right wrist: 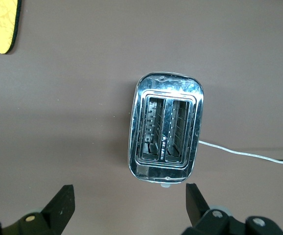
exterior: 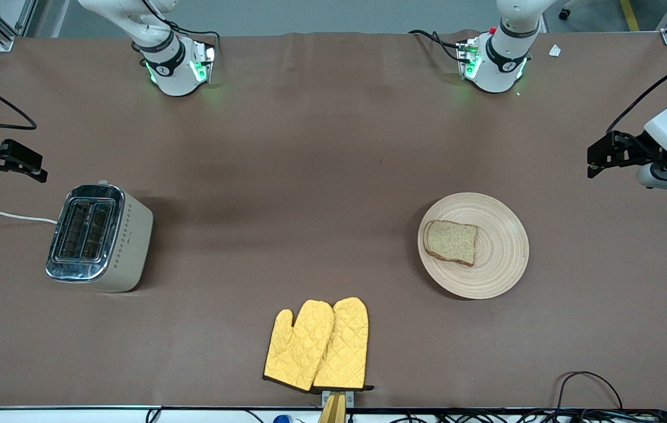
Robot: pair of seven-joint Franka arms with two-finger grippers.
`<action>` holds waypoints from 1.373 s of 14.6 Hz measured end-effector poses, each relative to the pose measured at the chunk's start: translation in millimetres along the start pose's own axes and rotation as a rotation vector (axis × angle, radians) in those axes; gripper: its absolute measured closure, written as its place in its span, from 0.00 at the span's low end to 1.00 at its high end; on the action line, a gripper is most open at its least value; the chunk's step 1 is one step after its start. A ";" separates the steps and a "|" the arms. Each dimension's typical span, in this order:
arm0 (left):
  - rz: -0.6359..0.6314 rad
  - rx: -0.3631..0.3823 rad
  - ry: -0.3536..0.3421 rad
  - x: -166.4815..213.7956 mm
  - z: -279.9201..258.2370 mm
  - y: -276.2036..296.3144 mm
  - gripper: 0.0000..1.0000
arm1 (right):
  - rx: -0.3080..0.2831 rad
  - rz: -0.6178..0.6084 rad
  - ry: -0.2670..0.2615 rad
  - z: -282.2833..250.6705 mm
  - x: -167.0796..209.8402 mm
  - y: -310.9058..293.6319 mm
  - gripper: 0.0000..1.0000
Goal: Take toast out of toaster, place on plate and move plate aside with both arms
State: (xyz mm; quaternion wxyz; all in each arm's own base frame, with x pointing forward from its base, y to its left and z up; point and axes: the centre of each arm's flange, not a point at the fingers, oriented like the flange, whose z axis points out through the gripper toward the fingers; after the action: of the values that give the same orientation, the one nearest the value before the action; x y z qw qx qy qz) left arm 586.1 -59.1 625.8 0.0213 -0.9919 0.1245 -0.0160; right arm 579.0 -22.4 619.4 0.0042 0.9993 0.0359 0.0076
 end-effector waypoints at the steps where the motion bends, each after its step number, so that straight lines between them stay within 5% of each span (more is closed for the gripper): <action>1: -0.003 -0.001 0.001 0.2 0.5 -2.1 0.00 | 0.000 0.000 -0.001 0.1 -0.1 0.0 0.00; 11: -0.038 0.072 0.015 -5.9 -24.3 42.8 0.00 | 0.000 -0.008 0.000 -0.3 0.4 -4.8 0.00; 20: -0.108 0.009 0.006 -26.8 -14.5 21.6 0.00 | 0.000 -0.019 0.003 -1.9 1.1 -11.1 0.00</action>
State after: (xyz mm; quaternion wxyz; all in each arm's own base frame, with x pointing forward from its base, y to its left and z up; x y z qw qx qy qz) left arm 554.3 -73.9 638.6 0.0246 -0.9970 0.0708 -0.0205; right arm 579.3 -11.2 621.2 0.0041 0.9989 0.0455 0.0090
